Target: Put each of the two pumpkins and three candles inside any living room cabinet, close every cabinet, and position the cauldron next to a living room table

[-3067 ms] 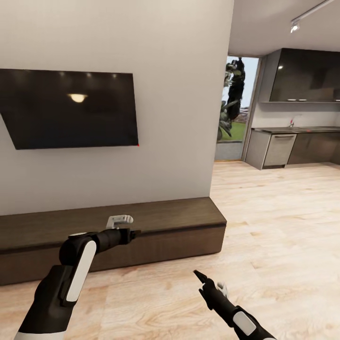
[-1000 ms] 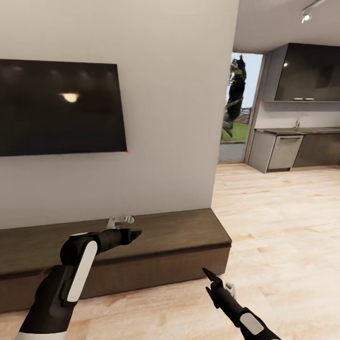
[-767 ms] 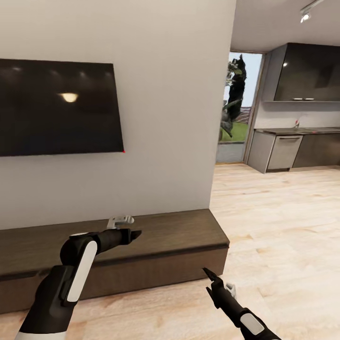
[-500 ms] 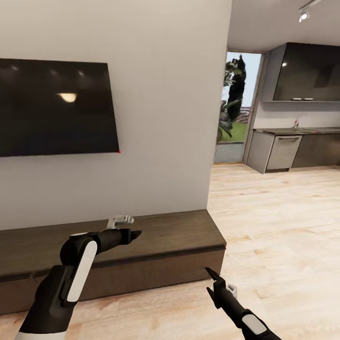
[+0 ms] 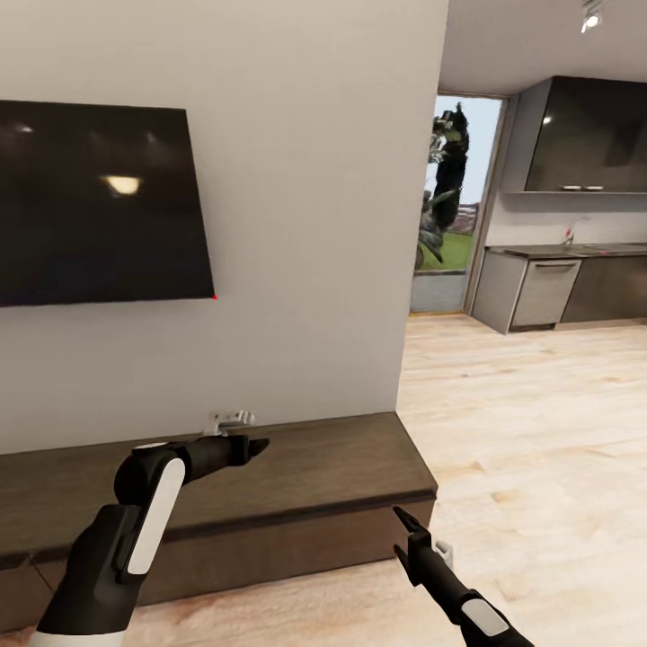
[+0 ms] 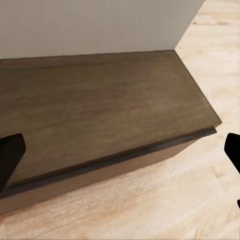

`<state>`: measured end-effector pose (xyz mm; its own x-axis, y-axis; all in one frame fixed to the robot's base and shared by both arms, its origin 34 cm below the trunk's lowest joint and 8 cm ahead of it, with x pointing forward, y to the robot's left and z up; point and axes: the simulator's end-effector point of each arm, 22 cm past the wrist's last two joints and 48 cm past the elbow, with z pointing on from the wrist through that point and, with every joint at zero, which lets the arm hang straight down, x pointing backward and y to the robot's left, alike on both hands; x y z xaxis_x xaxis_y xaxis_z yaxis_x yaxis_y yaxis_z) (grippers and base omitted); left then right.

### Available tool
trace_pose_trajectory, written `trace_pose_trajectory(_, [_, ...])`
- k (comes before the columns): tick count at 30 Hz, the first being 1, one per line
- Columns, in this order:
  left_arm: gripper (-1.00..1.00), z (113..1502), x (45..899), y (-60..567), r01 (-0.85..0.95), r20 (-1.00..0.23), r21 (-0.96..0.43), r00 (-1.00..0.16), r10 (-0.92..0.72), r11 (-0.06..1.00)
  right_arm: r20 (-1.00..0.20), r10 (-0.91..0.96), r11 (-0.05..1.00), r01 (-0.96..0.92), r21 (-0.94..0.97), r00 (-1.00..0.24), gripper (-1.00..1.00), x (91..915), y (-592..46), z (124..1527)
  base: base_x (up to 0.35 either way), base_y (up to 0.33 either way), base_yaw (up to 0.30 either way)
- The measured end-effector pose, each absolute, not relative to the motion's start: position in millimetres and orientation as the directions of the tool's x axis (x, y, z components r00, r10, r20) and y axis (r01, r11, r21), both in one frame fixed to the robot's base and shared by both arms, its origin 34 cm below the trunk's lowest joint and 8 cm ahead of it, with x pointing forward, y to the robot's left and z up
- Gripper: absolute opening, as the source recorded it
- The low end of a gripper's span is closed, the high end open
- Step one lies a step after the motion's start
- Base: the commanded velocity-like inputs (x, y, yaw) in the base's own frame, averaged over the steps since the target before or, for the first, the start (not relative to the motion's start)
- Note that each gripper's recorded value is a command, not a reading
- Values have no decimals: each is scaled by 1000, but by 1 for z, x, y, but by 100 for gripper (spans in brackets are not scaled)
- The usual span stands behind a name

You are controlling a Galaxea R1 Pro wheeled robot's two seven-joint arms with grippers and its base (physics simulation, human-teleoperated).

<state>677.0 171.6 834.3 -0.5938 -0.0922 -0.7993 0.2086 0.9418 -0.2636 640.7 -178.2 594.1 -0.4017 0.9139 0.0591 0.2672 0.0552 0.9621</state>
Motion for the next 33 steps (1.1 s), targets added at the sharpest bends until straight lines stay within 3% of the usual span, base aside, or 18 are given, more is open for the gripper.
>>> trace_pose_trajectory(10, [100, 834, 677, 171, 211, -799, -266, -594, -92, 941, 50, 913, -18, 82, 996, -406, 100, 647, -182, 637, 25, 0, 0])
trace_pose_trajectory(33, [100, 806, 673, 171, 211, -799, -264, -594, -91, 941, 10, 892, 18, 57, 998, -453, 100, 641, -167, 613, 0, 0, 0])
